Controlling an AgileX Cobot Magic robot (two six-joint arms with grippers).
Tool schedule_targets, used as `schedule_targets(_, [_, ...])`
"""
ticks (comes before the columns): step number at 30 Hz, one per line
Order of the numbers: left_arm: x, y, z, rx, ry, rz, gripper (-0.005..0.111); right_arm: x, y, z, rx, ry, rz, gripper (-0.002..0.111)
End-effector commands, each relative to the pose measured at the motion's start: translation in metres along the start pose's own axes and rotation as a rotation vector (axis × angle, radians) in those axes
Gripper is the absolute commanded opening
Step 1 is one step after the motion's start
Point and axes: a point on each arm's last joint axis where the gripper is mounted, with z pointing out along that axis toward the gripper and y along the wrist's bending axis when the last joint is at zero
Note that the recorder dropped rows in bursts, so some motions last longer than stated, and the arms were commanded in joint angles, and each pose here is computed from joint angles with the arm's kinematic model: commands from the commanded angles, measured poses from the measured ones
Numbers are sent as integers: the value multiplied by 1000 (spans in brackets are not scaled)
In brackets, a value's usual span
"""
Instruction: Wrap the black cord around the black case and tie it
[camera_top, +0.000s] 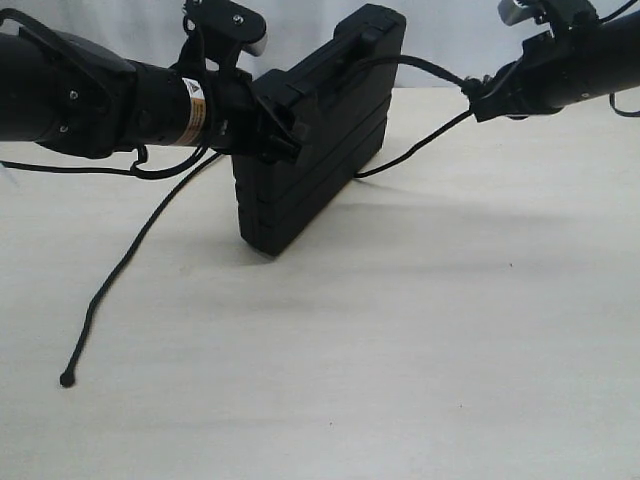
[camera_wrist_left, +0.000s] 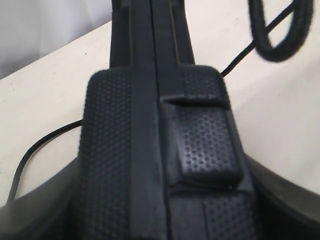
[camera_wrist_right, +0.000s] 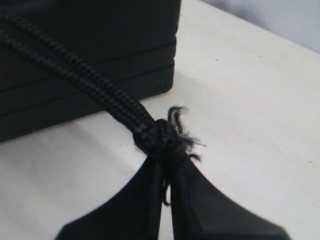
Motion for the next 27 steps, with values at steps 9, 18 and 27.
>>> schedule_targets(9, [-2,-6,-1,46,-6,-63,0,10,-9,7,226,-124,26,4])
schedule_targets(18, [-2,-8,-1,69,-4,-63,0,2,12,16,204,-135,-83,4])
schedule_targets(27, [-1,-10,-1,88,-1,-47,0,13,10,-1,52,412,-516,5])
